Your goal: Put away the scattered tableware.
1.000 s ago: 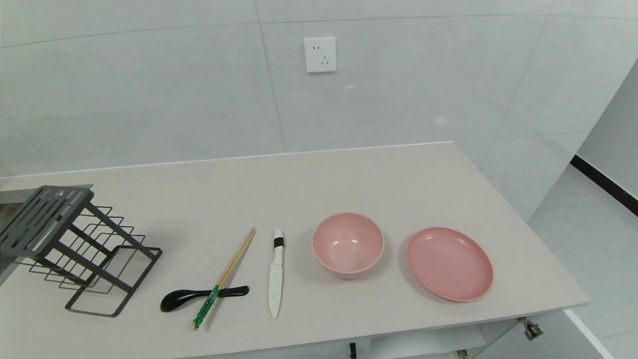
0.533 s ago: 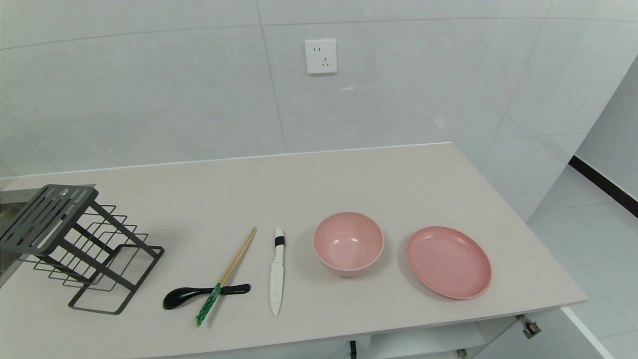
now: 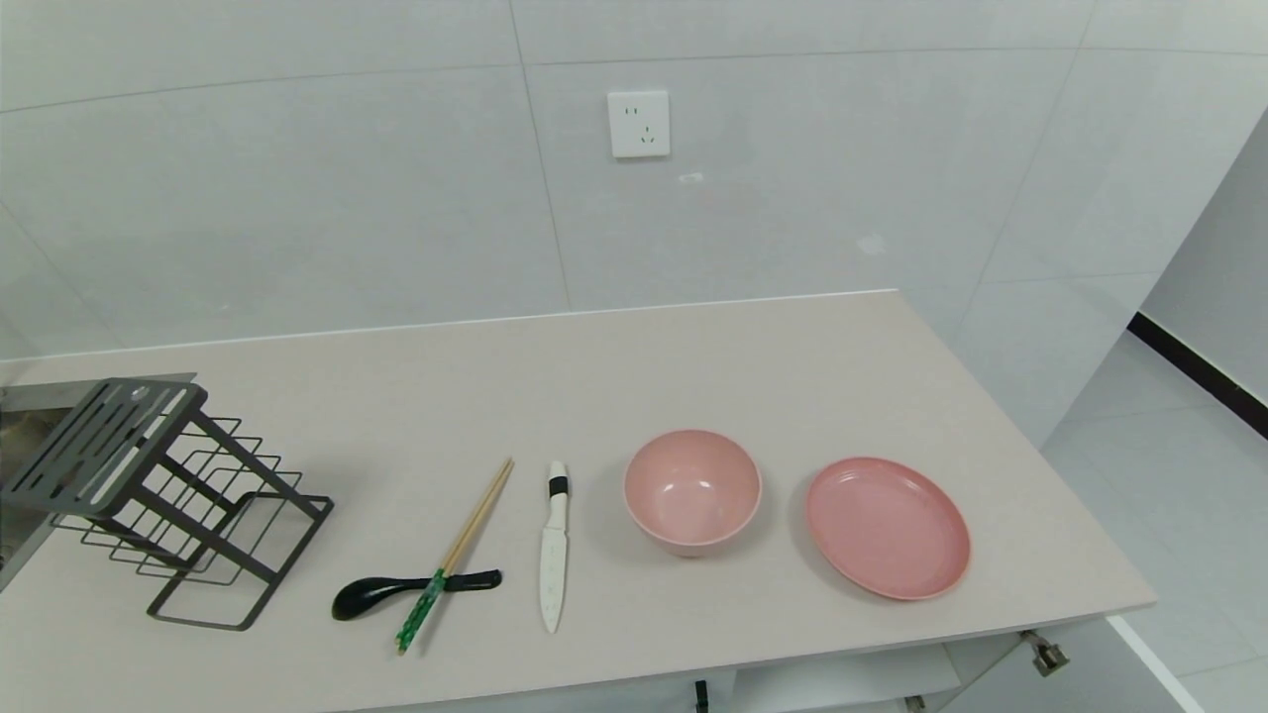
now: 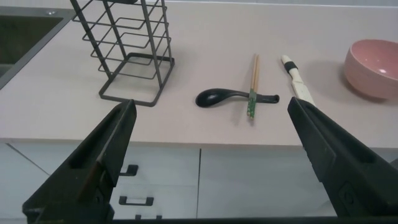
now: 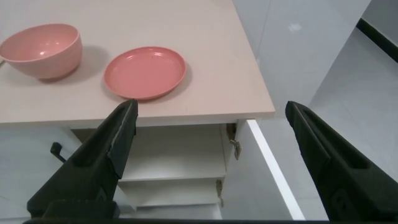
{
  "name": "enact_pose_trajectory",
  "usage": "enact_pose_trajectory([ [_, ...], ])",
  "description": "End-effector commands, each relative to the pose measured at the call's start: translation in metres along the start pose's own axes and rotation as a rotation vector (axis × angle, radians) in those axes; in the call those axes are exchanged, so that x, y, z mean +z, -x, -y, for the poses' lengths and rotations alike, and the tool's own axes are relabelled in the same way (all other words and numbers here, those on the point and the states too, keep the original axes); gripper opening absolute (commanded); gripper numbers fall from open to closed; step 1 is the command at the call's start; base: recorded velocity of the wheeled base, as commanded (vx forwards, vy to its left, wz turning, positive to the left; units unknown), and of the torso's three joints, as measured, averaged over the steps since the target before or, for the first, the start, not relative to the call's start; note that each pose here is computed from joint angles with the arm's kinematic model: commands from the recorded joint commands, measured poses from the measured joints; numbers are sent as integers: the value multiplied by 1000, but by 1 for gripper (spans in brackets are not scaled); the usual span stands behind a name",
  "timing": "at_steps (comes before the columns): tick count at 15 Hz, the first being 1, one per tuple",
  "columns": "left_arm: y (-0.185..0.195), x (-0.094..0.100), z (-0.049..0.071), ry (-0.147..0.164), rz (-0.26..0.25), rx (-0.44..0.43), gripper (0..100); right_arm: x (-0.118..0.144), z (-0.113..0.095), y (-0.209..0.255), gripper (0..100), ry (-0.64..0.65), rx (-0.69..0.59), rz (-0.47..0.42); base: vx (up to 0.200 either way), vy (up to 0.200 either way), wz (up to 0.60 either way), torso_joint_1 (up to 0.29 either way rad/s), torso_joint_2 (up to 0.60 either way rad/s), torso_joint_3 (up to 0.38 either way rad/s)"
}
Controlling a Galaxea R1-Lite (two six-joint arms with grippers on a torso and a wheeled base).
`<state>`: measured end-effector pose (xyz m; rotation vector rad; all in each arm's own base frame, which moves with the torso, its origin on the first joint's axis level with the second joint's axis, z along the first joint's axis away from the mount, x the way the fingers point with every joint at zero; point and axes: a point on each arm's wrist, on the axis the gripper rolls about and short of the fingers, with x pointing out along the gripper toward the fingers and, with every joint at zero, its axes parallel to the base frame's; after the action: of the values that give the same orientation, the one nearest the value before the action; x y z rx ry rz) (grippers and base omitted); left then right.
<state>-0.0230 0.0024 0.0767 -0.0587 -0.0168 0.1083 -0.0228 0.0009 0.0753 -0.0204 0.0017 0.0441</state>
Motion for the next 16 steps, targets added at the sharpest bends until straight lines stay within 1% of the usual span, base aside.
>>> enact_pose_trajectory([
  [1, 0, 0, 0, 2, -1, 0, 100, 0, 0, 0, 100, 4, 2, -1, 0, 0, 0, 46, -90, -41],
  [6, 0, 0, 0, 0, -1, 0, 100, 0, 0, 0, 100, 10, 14, 4, 0, 0, 0, 0, 0, 0],
  [7, 0, 0, 0, 0, -1, 0, 100, 7, 0, 0, 100, 33, 15, 59, 0, 0, 0, 0, 0, 0],
  [8, 0, 0, 0, 0, -1, 0, 100, 24, 0, 0, 100, 61, 7, 153, 0, 0, 0, 0, 0, 0],
  [9, 0, 0, 0, -1, -1, 0, 100, 44, 0, -7, 100, 74, 20, 187, 0, 0, 0, 0, 0, 0],
  [10, 0, 0, 0, 0, -1, 0, 100, 62, 1, -14, 100, 69, 29, 172, 0, 0, 0, 0, 0, 0],
  [12, 0, 0, 0, -1, -1, 0, 100, 81, 1, -24, 100, 64, 60, 134, 0, 0, 0, 0, 0, 0],
  [13, 0, 0, 0, 0, -1, 0, 100, 91, 0, -39, 100, 61, 147, 55, 0, 0, 0, 0, 0, 0],
  [15, 0, 0, 0, 2, -1, 0, 100, 95, 0, -66, 100, 47, 184, -71, 0, 0, 0, 0, 0, 0],
  [16, 0, 0, 0, 2, -1, 0, 100, 94, 1, -79, 100, 43, 188, -108, 0, 0, 0, 0, 0, 0],
])
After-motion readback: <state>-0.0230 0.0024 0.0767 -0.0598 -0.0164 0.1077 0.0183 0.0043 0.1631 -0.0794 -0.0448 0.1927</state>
